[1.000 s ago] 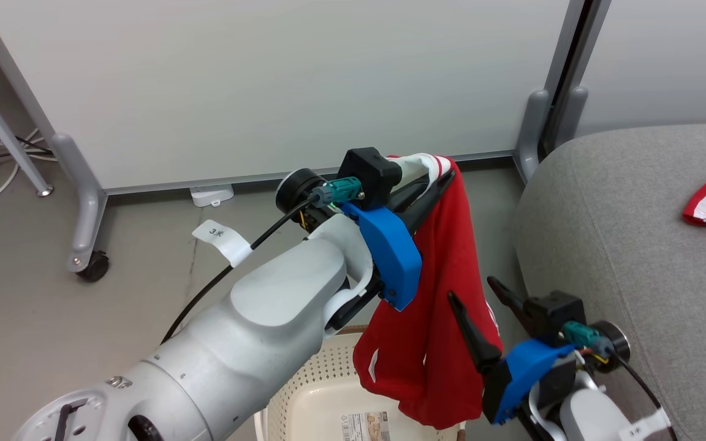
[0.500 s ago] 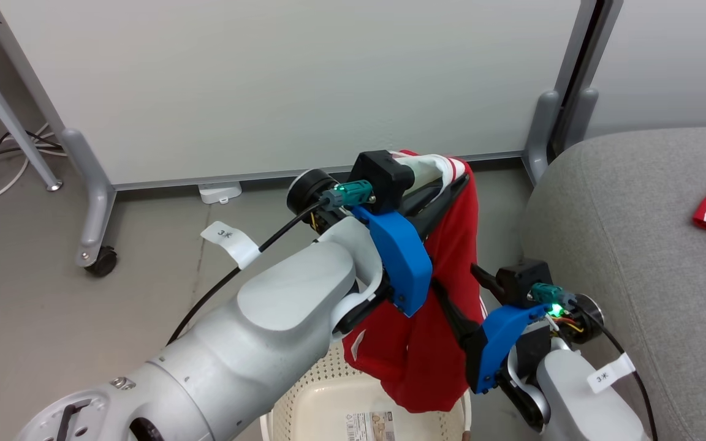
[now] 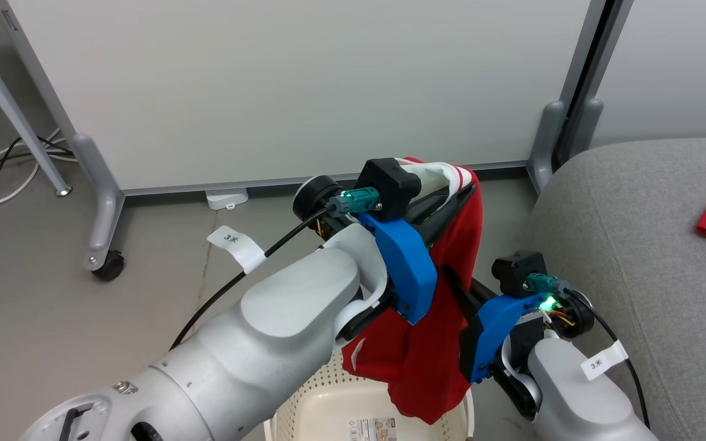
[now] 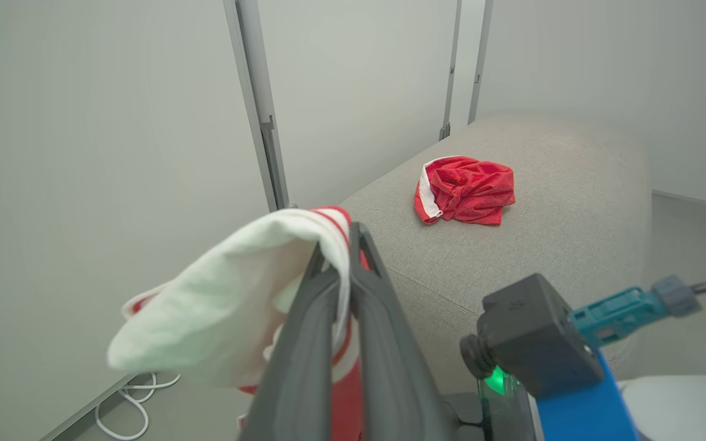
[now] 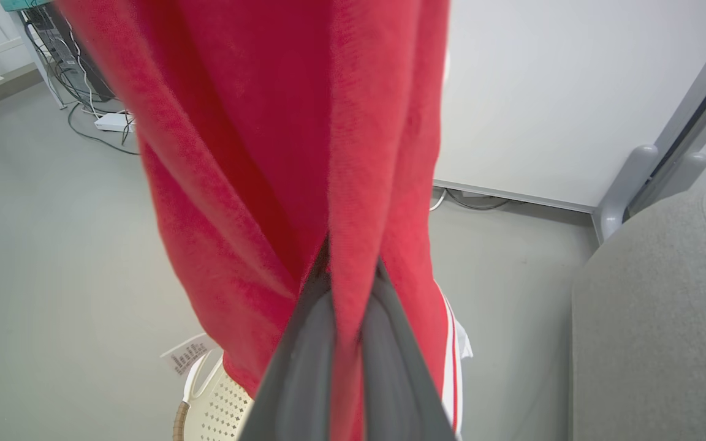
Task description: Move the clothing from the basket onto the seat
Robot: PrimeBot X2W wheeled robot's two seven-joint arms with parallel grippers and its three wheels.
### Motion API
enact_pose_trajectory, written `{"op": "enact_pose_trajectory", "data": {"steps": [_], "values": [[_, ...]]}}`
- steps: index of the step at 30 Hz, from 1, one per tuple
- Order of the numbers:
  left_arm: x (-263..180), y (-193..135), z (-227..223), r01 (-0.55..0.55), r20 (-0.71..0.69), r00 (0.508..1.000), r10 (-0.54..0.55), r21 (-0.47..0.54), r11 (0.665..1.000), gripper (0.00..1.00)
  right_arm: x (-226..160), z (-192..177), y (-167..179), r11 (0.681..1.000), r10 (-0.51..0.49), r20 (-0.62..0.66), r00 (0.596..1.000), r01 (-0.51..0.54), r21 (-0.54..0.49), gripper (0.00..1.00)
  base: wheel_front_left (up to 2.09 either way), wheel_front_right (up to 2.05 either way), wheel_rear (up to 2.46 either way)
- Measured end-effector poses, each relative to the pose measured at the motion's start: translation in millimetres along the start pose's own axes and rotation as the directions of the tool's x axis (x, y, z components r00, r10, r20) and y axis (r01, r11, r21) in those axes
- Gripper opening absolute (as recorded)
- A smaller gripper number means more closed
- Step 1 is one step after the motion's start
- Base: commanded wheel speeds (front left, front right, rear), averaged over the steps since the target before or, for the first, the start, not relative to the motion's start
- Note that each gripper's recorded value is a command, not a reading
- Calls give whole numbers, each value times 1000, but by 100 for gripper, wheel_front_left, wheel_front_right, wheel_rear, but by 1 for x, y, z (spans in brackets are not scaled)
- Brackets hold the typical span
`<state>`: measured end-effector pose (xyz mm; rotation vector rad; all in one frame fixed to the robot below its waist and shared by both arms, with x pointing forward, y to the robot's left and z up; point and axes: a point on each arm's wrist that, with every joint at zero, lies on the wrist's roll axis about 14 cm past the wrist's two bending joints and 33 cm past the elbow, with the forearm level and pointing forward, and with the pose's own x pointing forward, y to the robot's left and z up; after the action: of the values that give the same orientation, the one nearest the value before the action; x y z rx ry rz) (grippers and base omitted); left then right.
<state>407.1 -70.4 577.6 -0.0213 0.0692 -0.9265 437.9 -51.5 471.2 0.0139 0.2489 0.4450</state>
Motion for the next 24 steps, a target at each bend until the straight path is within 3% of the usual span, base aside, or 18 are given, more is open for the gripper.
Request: {"op": "enact_pose_trajectory", "data": {"steps": [13, 15, 18, 21, 22, 24], "values": [[2, 0, -2, 1, -6, 1000, -1, 2, 1000, 0, -1, 1, -7, 1000, -17, 20, 1000, 16, 15, 0, 0, 0, 0], [2, 0, -3, 0, -8, 1000, 0, 0, 1000, 29, -2, -1, -7, 1000, -18, 18, 1000, 18, 17, 0, 0, 0, 0], [2, -1, -5, 0, -14, 1000, 0, -3, 1000, 49, -2, -2, -8, 1000, -20, 13, 1000, 20, 19, 0, 0, 0, 0], [2, 0, -5, -2, -16, 1000, 2, -3, 1000, 93, -2, -1, -8, 1000, -21, 19, 1000, 21, 20, 0, 0, 0, 0], [1, 0, -6, -4, -18, 1000, 4, -4, 1000, 100, -2, -2, -8, 999, -23, 18, 1000, 22, 23, 0, 0, 0, 0], [1, 1, -8, -9, -22, 1000, 9, -9, 1000, 100, -2, -3, -9, 999, -26, 17, 1000, 25, 25, 0, 0, 0, 0]]}}
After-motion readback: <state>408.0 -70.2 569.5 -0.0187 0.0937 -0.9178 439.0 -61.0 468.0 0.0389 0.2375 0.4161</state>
